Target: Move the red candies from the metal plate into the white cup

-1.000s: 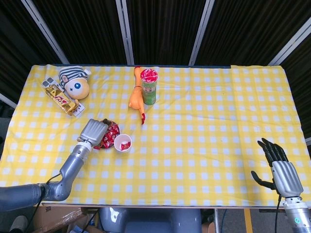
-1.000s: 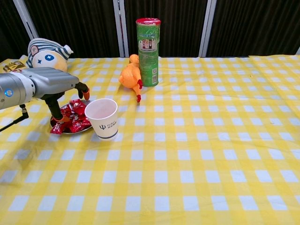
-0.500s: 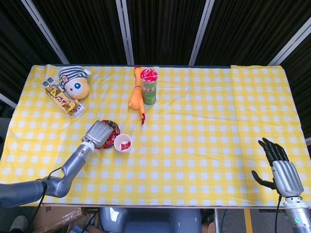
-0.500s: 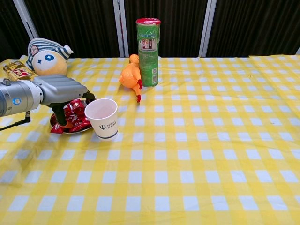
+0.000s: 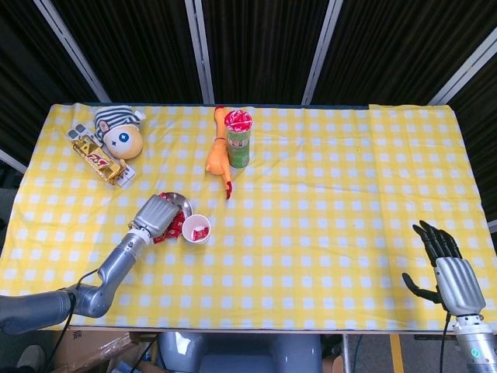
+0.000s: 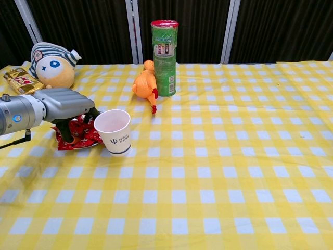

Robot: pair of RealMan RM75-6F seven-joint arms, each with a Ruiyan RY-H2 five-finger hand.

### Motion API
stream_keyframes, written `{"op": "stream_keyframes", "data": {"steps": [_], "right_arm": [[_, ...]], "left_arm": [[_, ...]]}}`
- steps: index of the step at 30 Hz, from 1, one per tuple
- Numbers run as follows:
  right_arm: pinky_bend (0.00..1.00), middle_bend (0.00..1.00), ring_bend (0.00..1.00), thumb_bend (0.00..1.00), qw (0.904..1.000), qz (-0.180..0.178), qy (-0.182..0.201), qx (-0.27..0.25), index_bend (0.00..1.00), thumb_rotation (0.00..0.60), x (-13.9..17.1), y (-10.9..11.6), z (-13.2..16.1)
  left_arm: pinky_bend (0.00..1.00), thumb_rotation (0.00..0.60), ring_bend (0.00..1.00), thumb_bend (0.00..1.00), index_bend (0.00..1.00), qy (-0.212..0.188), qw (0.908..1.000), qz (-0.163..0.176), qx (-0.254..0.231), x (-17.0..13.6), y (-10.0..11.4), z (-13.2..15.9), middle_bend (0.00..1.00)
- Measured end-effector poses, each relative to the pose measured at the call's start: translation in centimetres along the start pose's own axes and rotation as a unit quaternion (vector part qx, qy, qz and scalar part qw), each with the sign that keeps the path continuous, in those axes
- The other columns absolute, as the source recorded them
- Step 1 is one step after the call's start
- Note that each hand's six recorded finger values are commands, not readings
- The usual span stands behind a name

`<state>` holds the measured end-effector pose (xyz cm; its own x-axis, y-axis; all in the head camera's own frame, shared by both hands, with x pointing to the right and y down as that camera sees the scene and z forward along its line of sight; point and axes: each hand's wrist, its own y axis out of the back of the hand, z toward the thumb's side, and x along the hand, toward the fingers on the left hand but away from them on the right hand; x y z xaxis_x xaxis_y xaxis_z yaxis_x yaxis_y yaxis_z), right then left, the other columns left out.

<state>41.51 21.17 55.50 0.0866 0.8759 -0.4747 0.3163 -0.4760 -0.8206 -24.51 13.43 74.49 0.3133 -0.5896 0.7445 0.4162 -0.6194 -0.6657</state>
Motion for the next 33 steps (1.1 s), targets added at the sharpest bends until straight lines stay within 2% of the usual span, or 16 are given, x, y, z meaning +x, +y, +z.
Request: {"op": "stream_keyframes", "data": {"steps": [5,16,25,33], "right_arm": [[0.00,0.00,0.00,0.39,1.0000,0.000,0.000,0.001,0.00,0.600,0.0,0.0,0.0],[0.00,0.00,0.00,0.39,1.0000,0.000,0.000,0.000,0.00,0.600,0.0,0.0,0.1],[0.00,0.00,0.00,0.39,1.0000,-0.001,0.000,0.000,0.00,0.600,0.0,0.1,0.0],[0.00,0.00,0.00,0.39,1.0000,-0.001,0.003,0.002,0.00,0.600,0.0,0.0,0.1]], "left_arm": [[0.90,0.600,0.82,0.46,0.50,0.004,1.0000,0.001,-0.001,-0.2,-0.2,-0.3,0.57],[0.90,0.600,0.82,0.47,0.51,0.017,0.9995,0.026,-0.006,-0.2,1.1,-1.1,0.59],[0.90,0.600,0.82,0.48,0.51,0.022,0.9985,0.048,-0.018,-1.0,3.3,-1.8,0.59],[0.90,0.600,0.82,0.48,0.51,0.019,0.9966,0.076,-0.023,-2.8,6.2,-2.3,0.59]]}}
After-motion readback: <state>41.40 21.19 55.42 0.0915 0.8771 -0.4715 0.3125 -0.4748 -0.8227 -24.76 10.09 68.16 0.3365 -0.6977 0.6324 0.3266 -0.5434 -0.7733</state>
